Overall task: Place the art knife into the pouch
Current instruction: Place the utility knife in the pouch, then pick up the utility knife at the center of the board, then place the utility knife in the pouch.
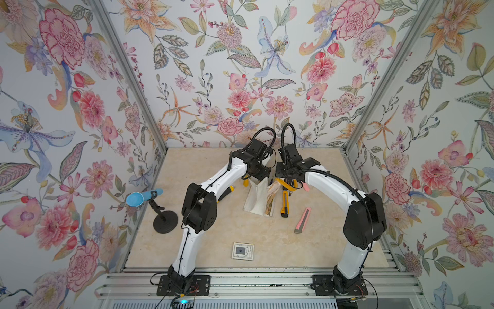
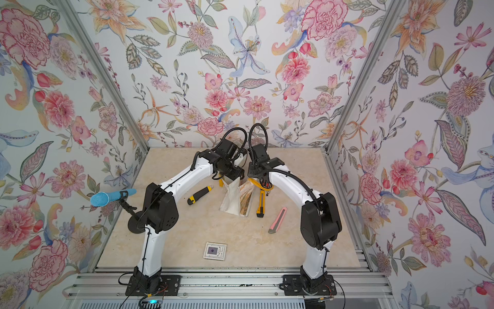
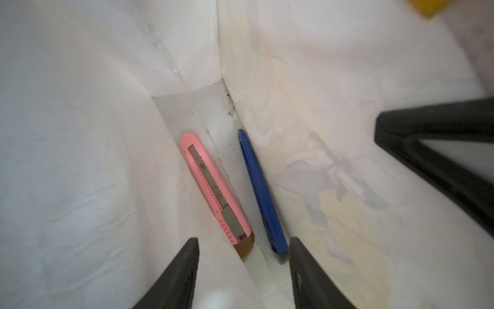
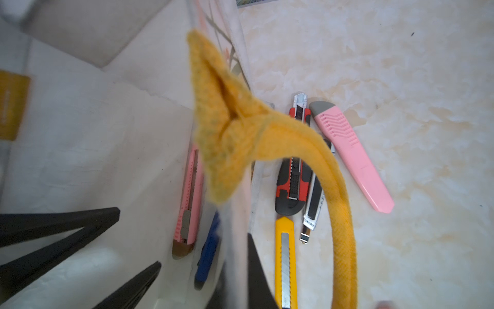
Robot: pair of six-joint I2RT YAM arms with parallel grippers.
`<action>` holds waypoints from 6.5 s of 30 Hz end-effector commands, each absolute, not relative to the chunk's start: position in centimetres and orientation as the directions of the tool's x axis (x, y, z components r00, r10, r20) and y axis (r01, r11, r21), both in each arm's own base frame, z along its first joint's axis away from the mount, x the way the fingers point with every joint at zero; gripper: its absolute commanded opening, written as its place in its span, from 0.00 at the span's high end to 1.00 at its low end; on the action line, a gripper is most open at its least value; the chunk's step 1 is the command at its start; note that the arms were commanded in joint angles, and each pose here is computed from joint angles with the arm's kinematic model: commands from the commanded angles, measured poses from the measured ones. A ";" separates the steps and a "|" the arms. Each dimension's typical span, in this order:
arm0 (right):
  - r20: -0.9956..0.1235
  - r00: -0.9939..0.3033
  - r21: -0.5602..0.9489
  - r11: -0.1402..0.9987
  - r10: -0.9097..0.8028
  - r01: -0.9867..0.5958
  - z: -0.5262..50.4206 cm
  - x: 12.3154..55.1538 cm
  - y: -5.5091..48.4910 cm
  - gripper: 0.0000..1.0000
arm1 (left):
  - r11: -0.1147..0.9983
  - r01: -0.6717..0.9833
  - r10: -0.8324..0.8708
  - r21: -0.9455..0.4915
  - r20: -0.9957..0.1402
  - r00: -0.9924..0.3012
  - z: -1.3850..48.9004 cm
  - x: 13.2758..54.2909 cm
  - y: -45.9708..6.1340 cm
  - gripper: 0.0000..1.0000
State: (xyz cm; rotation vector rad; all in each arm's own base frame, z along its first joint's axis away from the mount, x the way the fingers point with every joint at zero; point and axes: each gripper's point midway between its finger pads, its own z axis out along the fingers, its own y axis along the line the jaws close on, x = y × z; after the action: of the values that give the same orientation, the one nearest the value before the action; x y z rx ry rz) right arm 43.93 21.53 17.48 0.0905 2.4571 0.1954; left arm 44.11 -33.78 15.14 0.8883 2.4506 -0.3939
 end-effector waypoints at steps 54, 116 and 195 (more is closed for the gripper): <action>-0.614 -0.782 0.170 0.985 0.102 -0.005 17.9 44.2 21.7 1.00 | 0.938 0.345 0.310 -0.020 -0.393 -0.866 2.5 40.4 -13.4 0.12; -0.597 -0.799 0.191 0.981 0.077 -0.047 17.0 45.9 22.7 1.00 | 0.770 0.629 0.235 -0.112 -0.866 -0.442 35.3 46.4 -27.4 0.81; -0.600 -0.792 0.211 0.977 0.116 -0.017 16.8 45.4 21.1 1.00 | 0.826 0.558 0.425 0.076 -0.735 -0.529 27.1 49.7 -29.1 0.27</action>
State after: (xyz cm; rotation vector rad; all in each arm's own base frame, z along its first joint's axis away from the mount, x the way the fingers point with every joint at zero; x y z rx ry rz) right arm 45.12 21.17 17.05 0.0835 2.4614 0.2860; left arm 49.68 -32.09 29.61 0.7162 2.1101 -0.4025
